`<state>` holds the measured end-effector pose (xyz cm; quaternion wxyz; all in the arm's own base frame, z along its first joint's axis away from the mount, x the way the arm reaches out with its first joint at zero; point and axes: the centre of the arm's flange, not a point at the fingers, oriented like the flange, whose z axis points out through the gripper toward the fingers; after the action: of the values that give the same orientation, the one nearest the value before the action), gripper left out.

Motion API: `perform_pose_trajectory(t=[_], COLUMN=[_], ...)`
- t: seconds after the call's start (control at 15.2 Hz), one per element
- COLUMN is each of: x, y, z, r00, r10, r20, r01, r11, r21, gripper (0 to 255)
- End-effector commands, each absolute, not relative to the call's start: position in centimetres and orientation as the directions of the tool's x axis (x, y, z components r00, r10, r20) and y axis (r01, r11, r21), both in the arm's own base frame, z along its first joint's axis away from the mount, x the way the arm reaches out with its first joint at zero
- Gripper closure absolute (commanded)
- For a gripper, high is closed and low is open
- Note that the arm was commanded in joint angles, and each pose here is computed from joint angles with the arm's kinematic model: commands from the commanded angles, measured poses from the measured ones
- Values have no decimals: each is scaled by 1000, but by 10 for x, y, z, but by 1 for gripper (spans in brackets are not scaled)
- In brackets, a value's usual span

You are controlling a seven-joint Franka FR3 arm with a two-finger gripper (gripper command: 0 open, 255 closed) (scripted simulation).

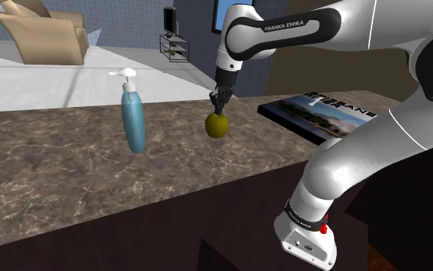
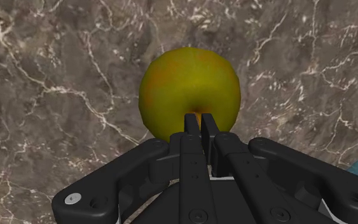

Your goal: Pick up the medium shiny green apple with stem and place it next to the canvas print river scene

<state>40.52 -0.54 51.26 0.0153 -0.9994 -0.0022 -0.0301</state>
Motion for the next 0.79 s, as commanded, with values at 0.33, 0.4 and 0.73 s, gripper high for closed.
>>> perform_pose_trajectory(t=[0.33, 0.4, 0.73], x=[405, 405, 405], y=[-5, -5, -5], z=[538, 543, 570], r00=[998, 998, 998], r10=[3, 3, 3], r20=[59, 59, 59], r01=[5, 5, 5], r11=[-1000, -1000, -1000], r21=[-30, -30, -30], gripper=[255, 255, 255])
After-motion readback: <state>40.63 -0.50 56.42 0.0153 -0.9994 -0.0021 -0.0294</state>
